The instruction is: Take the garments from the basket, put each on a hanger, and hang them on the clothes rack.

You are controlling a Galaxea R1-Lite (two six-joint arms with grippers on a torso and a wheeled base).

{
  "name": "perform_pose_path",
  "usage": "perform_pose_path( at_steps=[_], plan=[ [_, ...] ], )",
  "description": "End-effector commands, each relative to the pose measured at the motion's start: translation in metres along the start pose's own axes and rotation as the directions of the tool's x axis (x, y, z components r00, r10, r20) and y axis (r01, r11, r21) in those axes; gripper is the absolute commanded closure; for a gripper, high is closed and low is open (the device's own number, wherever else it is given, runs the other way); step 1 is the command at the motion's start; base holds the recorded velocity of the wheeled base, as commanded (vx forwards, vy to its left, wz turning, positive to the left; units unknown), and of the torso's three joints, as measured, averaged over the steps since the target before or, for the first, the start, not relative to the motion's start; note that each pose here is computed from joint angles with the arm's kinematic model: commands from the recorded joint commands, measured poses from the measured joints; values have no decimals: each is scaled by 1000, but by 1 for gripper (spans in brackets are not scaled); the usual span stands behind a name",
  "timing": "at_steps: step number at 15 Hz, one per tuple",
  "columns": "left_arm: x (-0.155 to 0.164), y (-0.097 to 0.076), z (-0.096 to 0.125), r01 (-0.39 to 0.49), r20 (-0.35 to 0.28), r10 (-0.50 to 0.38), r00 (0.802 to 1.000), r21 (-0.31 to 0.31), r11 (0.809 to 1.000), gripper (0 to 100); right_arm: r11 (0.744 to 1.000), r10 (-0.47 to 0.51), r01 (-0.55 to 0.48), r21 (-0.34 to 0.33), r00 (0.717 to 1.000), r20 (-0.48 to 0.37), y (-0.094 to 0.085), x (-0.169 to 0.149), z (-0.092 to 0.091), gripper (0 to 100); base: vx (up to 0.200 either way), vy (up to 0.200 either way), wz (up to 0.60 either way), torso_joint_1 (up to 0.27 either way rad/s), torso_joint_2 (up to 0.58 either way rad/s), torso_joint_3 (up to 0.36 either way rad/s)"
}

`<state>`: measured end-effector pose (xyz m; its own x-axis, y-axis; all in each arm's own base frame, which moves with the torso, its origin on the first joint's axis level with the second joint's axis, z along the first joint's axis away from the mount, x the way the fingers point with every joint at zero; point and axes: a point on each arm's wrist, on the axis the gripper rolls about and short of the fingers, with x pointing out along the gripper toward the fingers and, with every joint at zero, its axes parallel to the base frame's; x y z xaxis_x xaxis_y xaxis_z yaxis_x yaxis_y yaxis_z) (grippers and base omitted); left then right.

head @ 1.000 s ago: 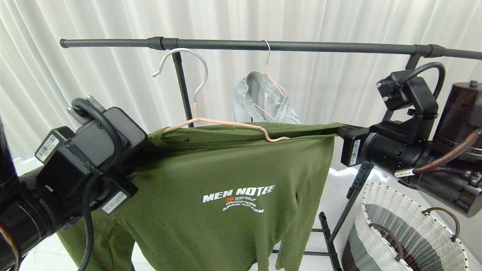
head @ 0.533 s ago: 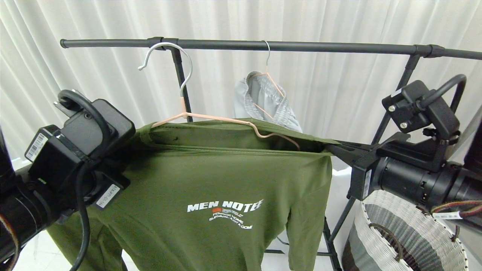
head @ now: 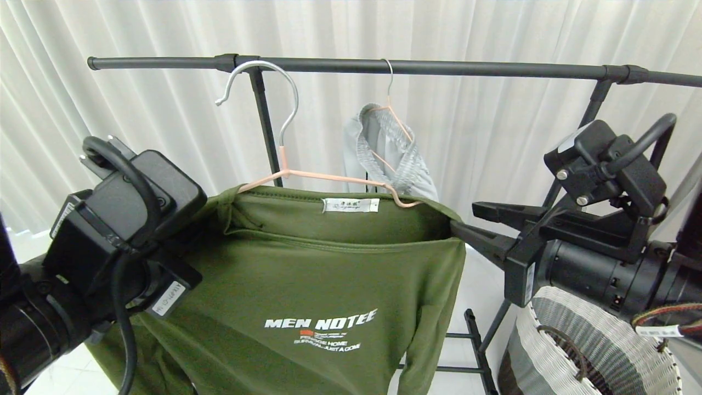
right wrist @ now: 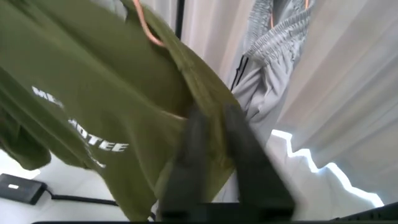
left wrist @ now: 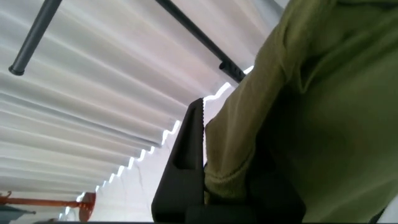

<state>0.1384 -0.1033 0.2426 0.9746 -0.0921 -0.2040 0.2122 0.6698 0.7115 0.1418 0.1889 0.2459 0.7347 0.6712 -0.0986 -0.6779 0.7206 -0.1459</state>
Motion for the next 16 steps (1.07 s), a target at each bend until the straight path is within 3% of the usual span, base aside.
perform_pose_path(
  at_steps=[1,6,8,12,16],
  plan=[
    [-3,2,0,-2,12,3,1000,-7,1000,100,1000,-1,1,-12,1000,5,-1,2,2,0,0,0,0,0,0,0],
    [-14,-5,-5,30,42,-31,999,16,999,100,986,93,-88,-139,995,28,4,17,10,0,0,0,0,0,0,0],
    [-15,-8,-4,47,51,-49,998,28,998,100,966,164,-158,-205,986,14,12,30,14,0,0,0,0,0,0,0],
    [-13,-12,-4,58,47,-61,997,46,997,100,948,240,-241,-208,970,-29,17,39,24,0,0,0,0,0,0,0],
    [-18,-17,1,90,83,-94,992,58,994,100,930,297,-305,-204,952,-71,21,52,27,0,0,0,0,0,0,0]
  ],
)
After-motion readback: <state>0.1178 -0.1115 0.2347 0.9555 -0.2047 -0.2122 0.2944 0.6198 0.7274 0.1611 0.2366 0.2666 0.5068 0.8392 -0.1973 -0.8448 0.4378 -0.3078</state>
